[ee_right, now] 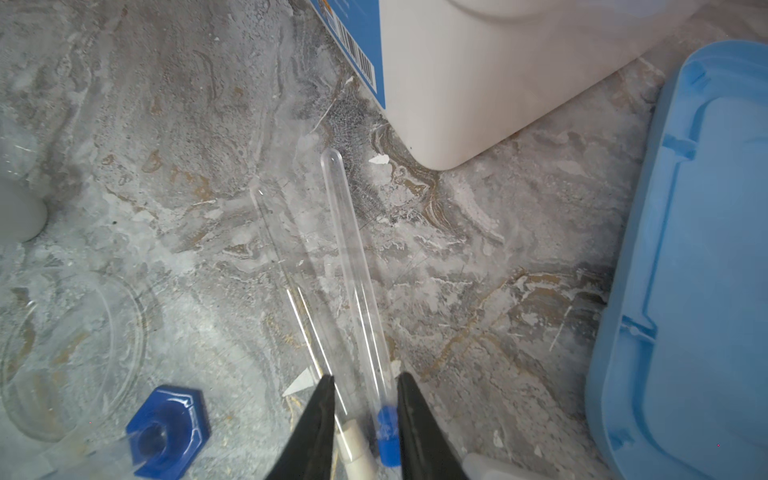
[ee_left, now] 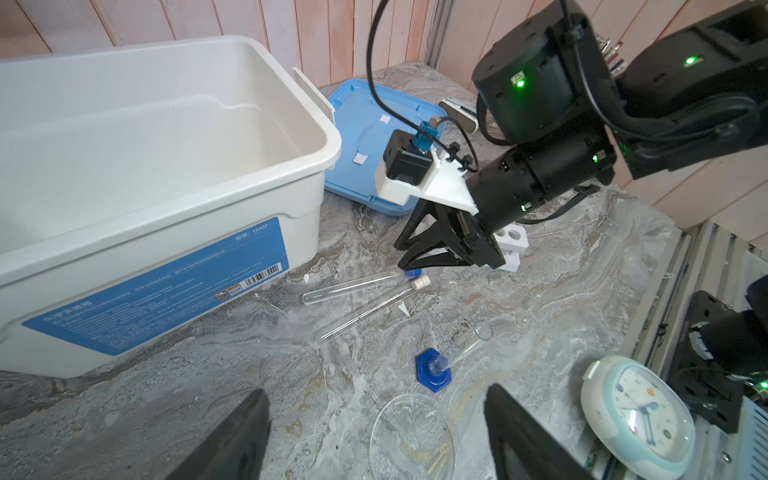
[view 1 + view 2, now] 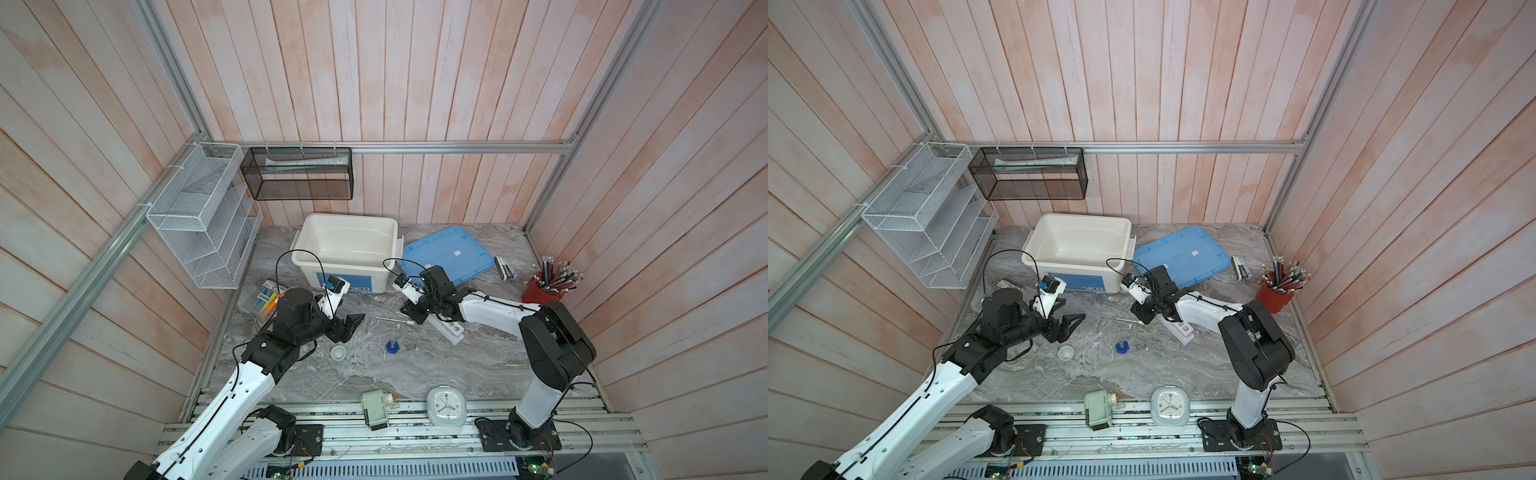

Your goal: Organize the chemistry lab equipment

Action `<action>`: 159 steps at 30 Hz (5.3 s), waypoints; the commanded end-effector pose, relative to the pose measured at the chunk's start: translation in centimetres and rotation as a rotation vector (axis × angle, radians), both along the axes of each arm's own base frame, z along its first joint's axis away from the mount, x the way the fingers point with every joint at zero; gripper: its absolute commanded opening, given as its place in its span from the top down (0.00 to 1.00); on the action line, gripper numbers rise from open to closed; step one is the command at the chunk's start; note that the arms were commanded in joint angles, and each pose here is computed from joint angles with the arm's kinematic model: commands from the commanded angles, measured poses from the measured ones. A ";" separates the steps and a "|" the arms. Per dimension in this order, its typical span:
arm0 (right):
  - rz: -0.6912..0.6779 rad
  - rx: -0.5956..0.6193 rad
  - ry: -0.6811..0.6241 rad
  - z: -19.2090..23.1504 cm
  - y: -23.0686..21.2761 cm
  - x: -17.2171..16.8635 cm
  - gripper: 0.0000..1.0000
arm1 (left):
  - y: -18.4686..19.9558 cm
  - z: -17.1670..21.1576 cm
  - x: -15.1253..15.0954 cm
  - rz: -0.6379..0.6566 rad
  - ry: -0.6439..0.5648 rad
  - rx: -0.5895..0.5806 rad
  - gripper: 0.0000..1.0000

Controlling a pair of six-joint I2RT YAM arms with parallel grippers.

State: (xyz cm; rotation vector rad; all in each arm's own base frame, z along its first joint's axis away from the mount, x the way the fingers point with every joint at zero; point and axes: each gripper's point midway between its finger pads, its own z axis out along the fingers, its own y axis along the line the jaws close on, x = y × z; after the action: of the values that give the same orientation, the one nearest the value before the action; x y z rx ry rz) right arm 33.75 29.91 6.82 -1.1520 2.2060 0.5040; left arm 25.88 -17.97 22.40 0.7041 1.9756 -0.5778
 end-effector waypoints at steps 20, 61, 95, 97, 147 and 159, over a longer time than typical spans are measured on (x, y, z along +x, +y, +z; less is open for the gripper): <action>0.031 -0.059 0.060 -4.9 0.7 0.3 0.76 | -0.2 -1.0 0.3 -0.010 0.007 0.011 0.18; 0.067 -0.071 -0.067 7.1 -1.9 -3.1 0.87 | 1.2 2.1 2.2 0.056 -0.213 0.243 0.17; 0.308 0.047 -0.055 15.7 2.5 -10.6 0.87 | -0.5 2.1 2.6 -0.079 -0.865 1.086 0.36; 0.323 0.048 -0.048 15.8 2.9 -10.8 0.87 | -0.5 1.9 2.5 -0.083 -0.871 1.091 0.36; 0.449 0.022 -0.003 15.5 4.8 -13.5 0.84 | -1.7 0.2 1.7 -0.134 -0.888 1.086 0.86; 0.246 0.198 -0.223 22.7 2.3 -10.3 0.65 | -1.7 -1.1 0.9 -0.080 -0.725 0.881 0.89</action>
State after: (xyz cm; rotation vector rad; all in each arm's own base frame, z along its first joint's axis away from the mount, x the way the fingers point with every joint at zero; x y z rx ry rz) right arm 22.00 33.24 26.51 -1.4523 1.8488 0.6613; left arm 27.23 -19.25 21.11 1.3858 1.3639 0.6534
